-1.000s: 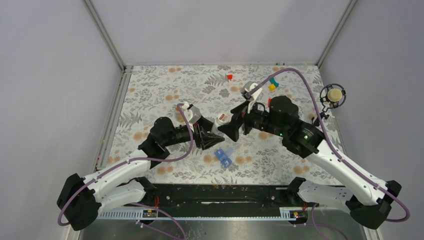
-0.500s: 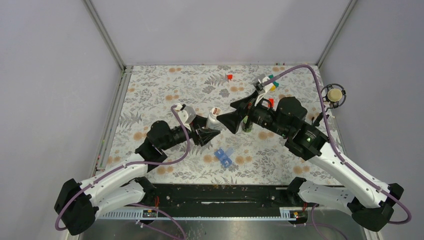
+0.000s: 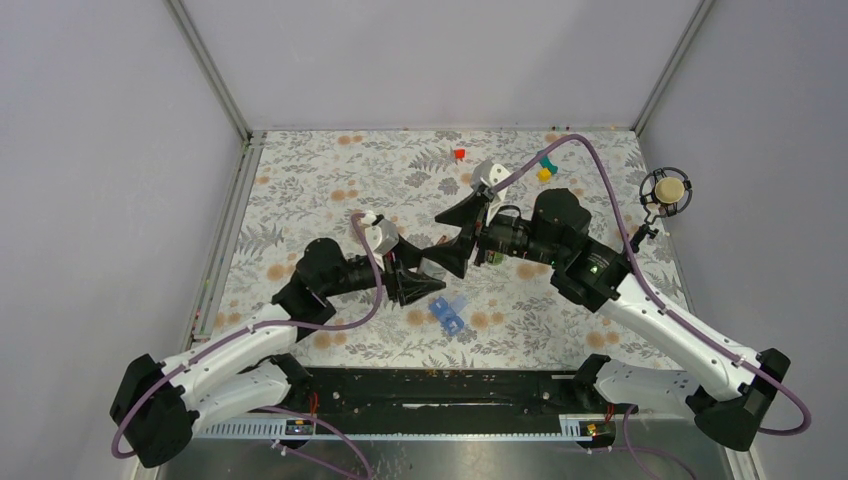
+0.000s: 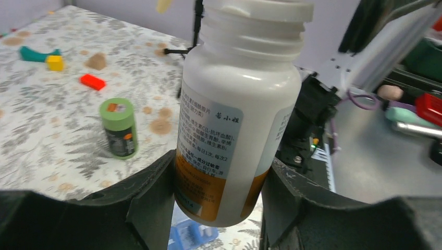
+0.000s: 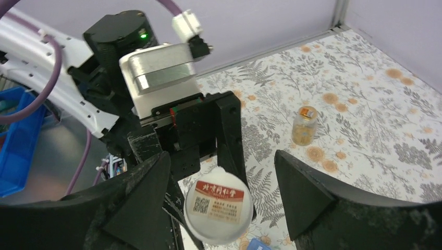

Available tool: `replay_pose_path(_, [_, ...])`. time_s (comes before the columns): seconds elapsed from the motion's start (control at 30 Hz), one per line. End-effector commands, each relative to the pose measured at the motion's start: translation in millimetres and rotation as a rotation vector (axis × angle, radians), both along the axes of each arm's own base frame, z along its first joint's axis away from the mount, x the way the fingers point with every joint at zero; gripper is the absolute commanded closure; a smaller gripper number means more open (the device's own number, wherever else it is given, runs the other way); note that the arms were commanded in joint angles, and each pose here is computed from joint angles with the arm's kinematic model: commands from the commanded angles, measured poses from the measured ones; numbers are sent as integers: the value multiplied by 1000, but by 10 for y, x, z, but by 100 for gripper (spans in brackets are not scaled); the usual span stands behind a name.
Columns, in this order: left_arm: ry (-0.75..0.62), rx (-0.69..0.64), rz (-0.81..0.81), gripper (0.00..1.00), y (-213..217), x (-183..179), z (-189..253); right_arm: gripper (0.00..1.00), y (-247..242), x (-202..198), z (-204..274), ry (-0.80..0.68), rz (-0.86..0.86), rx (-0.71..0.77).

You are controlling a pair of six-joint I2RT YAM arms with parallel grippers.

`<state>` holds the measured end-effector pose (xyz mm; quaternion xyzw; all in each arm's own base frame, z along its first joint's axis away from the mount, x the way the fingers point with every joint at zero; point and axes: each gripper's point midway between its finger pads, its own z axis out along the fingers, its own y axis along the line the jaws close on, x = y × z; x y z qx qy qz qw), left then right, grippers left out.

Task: Sort the pills into containers
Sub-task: Pick up the pill bottle at the center of the board.

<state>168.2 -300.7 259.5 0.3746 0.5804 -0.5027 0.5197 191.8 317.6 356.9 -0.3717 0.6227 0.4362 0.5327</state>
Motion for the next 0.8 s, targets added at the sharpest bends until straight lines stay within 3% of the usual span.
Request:
replay_pose_path(0.0, [-51, -57, -201, 100, -81, -269, 344, 19, 46, -239, 250, -112, 148, 46])
replay_pose_path(0.37, [-80, -104, -341, 100, -12, -479, 497, 13, -44, -651, 58, -7, 363, -30])
replay_pose_path(0.5, [-89, -113, -325, 100, -5, -463, 534, 9, -90, -590, 6, -23, 307, -38])
replay_pose_path(0.63, [-83, -113, -146, 100, -1, -168, 524, 9, -131, -476, 61, 6, 202, 13])
replay_pose_path(0.77, [-73, -103, 103, 100, 104, 231, 485, 4, -258, -183, 91, -83, 5, 70])
